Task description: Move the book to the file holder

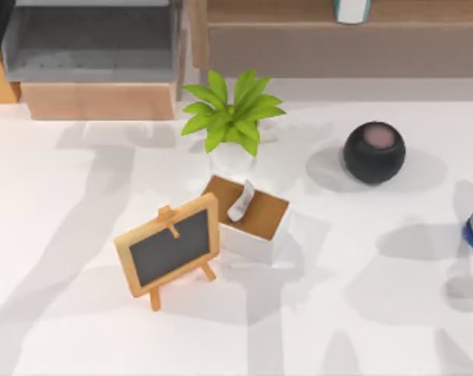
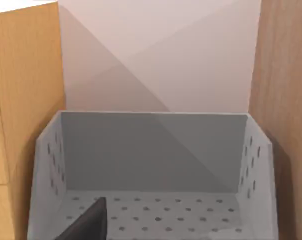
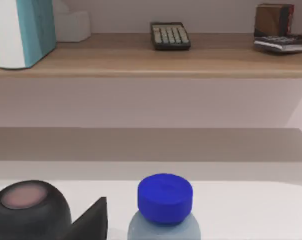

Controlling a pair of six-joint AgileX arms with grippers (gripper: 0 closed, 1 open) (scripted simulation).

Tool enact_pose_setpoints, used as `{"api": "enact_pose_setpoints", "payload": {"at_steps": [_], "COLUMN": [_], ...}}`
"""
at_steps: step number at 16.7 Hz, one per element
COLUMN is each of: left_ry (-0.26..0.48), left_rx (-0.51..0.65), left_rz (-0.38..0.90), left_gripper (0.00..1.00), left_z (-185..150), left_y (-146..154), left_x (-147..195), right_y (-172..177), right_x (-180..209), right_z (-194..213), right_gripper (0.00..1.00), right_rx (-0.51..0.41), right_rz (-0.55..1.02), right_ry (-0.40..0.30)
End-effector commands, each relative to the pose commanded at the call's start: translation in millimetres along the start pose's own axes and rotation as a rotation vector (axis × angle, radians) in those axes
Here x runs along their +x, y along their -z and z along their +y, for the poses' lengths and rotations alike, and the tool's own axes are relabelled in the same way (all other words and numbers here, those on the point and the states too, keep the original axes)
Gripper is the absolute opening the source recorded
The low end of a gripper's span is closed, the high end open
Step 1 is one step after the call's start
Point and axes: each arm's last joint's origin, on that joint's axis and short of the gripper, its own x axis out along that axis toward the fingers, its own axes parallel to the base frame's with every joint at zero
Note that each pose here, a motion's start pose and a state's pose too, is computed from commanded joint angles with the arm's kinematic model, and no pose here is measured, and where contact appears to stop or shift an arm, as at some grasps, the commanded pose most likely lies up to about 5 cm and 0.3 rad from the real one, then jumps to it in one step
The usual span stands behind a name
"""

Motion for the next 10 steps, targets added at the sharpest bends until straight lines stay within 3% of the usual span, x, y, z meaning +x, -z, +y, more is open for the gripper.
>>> {"api": "enact_pose_setpoints", "payload": {"at_steps": [3,5,10], "left_ry": [0.002,0.004,0.005], "left_rx": [-0.005,-0.006,0.000], "left_rz": [0.003,0.007,0.022], "left_gripper": [1.00,1.00,1.00], "left_z": [-65,-115,-233], "left_y": [-7,3,72], "left_x": [62,97,152], "right_y": [0,0,0], "right_x": [0,0,0], "right_z": [0,0,0], "right_gripper": [1.00,1.00,1.00], "right_rx": [0.000,0.000,0.000], "right_rz": [0.000,0.000,0.000], "right_ry": [0.000,0.000,0.000]}}
